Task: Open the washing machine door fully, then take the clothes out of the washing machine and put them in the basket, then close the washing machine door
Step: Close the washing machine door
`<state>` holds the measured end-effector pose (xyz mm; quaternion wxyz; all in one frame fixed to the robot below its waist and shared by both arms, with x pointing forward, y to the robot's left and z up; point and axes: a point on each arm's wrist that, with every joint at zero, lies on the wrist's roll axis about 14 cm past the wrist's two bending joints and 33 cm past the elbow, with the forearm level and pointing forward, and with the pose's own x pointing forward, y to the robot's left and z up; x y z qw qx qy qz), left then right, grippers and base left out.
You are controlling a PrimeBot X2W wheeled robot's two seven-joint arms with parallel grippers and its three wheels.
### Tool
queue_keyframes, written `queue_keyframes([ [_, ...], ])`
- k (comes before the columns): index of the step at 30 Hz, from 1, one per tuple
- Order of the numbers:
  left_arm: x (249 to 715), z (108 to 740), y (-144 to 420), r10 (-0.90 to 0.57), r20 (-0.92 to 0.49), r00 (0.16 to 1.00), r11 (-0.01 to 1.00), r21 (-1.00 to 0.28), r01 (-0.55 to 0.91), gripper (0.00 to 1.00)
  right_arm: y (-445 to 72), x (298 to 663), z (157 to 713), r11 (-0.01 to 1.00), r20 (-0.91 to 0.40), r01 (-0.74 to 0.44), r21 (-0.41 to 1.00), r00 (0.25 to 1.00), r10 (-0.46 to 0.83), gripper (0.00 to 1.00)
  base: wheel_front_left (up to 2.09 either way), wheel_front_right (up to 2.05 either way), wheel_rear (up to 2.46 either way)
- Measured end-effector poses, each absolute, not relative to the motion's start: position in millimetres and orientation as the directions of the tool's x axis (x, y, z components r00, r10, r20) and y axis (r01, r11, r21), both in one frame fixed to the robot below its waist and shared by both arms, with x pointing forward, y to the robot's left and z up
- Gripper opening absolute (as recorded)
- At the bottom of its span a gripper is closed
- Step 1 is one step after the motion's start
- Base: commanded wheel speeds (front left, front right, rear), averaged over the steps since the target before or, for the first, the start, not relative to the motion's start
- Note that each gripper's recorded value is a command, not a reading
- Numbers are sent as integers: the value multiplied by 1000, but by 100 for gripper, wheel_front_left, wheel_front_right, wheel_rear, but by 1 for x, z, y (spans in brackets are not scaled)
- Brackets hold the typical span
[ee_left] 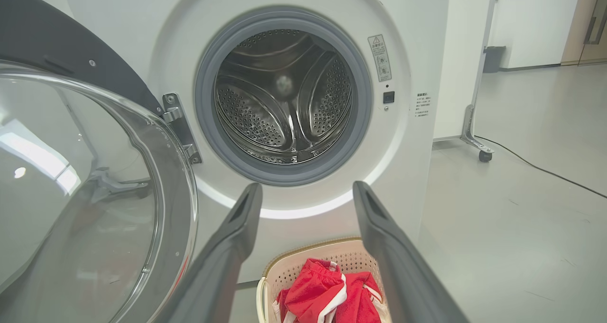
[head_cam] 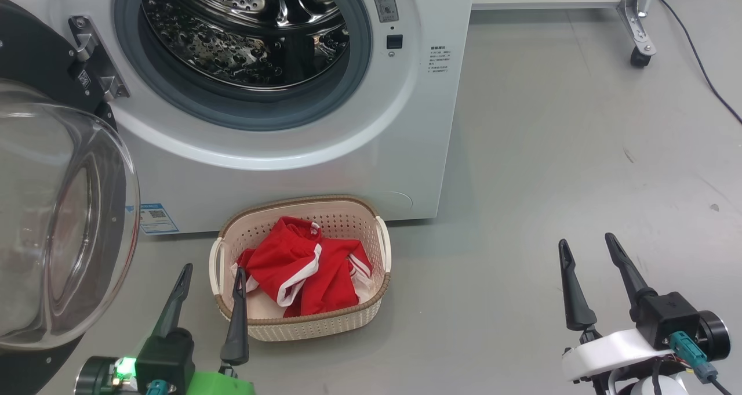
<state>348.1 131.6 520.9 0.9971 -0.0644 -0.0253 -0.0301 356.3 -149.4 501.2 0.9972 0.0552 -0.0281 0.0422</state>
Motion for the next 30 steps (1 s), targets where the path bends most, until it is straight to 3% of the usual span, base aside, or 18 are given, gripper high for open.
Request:
queue_keyframes([
  [18, 343, 520, 139, -32, 43, 999, 992, -118, 37, 100, -147, 358, 497, 991, 47, -90, 103, 995, 85, 100, 0, 0, 0],
  [30, 327, 524, 185, 118, 62, 991, 988, -102, -112, 100, -106, 376, 496, 967, 38, -241, 88, 970, 238, 100, 0, 0, 0],
])
